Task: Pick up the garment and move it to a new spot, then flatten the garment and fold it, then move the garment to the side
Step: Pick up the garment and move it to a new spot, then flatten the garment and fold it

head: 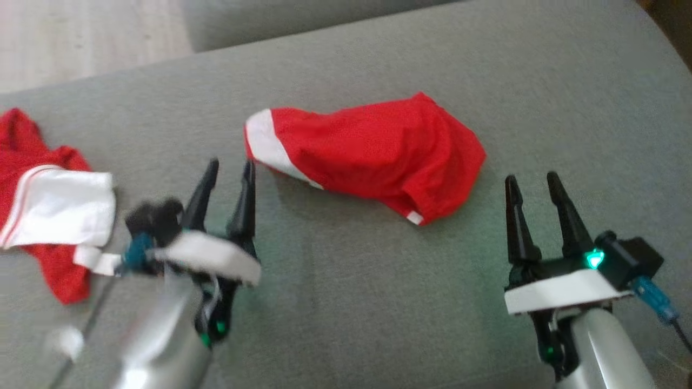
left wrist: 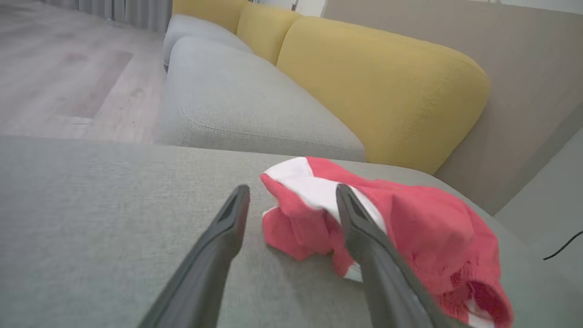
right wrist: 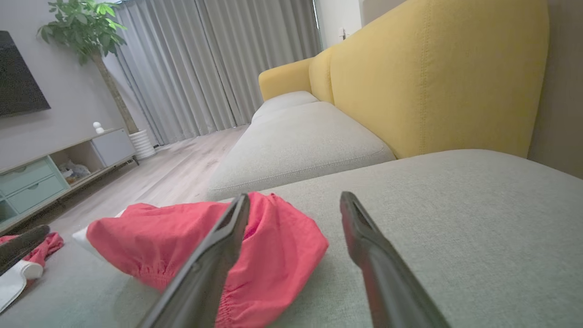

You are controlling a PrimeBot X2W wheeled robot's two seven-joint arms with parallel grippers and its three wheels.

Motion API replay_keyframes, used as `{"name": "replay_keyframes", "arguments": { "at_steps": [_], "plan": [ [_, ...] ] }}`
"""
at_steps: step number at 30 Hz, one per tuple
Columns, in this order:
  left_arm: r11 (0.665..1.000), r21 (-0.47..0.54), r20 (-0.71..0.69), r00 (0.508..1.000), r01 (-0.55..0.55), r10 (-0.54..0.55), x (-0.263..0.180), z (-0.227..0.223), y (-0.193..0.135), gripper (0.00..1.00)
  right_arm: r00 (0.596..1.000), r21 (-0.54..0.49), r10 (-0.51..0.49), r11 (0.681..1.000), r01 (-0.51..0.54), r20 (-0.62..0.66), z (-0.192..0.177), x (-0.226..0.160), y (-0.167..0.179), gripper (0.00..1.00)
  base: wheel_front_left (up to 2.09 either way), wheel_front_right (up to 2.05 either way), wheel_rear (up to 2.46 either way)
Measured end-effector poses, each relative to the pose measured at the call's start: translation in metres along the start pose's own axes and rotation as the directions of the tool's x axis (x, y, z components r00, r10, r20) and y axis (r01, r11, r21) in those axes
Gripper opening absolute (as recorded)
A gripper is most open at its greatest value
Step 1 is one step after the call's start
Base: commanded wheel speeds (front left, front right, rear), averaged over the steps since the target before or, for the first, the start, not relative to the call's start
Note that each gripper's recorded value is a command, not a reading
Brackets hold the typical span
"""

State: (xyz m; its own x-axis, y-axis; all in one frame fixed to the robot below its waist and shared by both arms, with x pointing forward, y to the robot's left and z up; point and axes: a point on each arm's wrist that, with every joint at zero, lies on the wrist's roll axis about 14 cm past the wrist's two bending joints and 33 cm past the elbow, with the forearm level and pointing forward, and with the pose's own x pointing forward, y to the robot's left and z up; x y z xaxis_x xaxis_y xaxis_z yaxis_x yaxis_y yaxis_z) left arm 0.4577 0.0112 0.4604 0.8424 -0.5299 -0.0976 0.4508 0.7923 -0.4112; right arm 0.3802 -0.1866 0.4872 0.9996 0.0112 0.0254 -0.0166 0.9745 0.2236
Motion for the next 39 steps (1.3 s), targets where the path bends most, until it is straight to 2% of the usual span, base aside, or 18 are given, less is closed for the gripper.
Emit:
{"name": "replay_keyframes", "arguments": {
  "at_steps": [6, 9, 13, 20, 25, 39],
  "plan": [
    [0.987, 0.110, 0.194, 0.976, -0.121, 0.098, -0.069, 0.029, -0.004, 1.00, 1.000, -0.030, 0.023, 0.999, -0.023, 0.003, 0.001, -0.017, 0.008, 1.00, 0.00, 0.00, 0.00],
    [0.966, 0.076, 0.302, 0.929, -0.249, 0.215, -0.109, 0.051, 0.013, 1.00, 0.998, -0.053, 0.039, 0.998, -0.037, 0.038, 0.012, -0.022, 0.012, 1.00, 0.00, 0.00, 0.00],
    [0.931, 0.131, 0.387, 0.882, -0.341, 0.269, -0.145, 0.072, 0.025, 1.00, 0.995, -0.075, 0.043, 0.997, -0.036, 0.088, 0.028, -0.022, 0.011, 1.00, 0.00, 0.00, 0.00],
    [0.893, 0.241, 0.418, 0.871, -0.379, 0.257, -0.162, 0.080, 0.019, 1.00, 0.992, -0.116, 0.090, 0.990, -0.079, 0.088, 0.029, -0.029, 0.025, 1.00, 0.00, 0.00, 0.00],
    [0.879, 0.249, 0.371, 0.879, -0.406, 0.301, -0.174, 0.059, 0.023, 1.00, 0.993, -0.117, 0.103, 0.989, -0.095, 0.066, 0.022, -0.038, 0.030, 1.00, 0.00, 0.00, 0.00],
    [0.877, 0.256, 0.346, 0.886, -0.406, 0.309, -0.173, 0.046, 0.015, 1.00, 0.991, -0.124, 0.131, 0.984, -0.125, 0.039, 0.014, -0.044, 0.039, 1.00, 0.00, 0.00, 0.00]
  ]
}}
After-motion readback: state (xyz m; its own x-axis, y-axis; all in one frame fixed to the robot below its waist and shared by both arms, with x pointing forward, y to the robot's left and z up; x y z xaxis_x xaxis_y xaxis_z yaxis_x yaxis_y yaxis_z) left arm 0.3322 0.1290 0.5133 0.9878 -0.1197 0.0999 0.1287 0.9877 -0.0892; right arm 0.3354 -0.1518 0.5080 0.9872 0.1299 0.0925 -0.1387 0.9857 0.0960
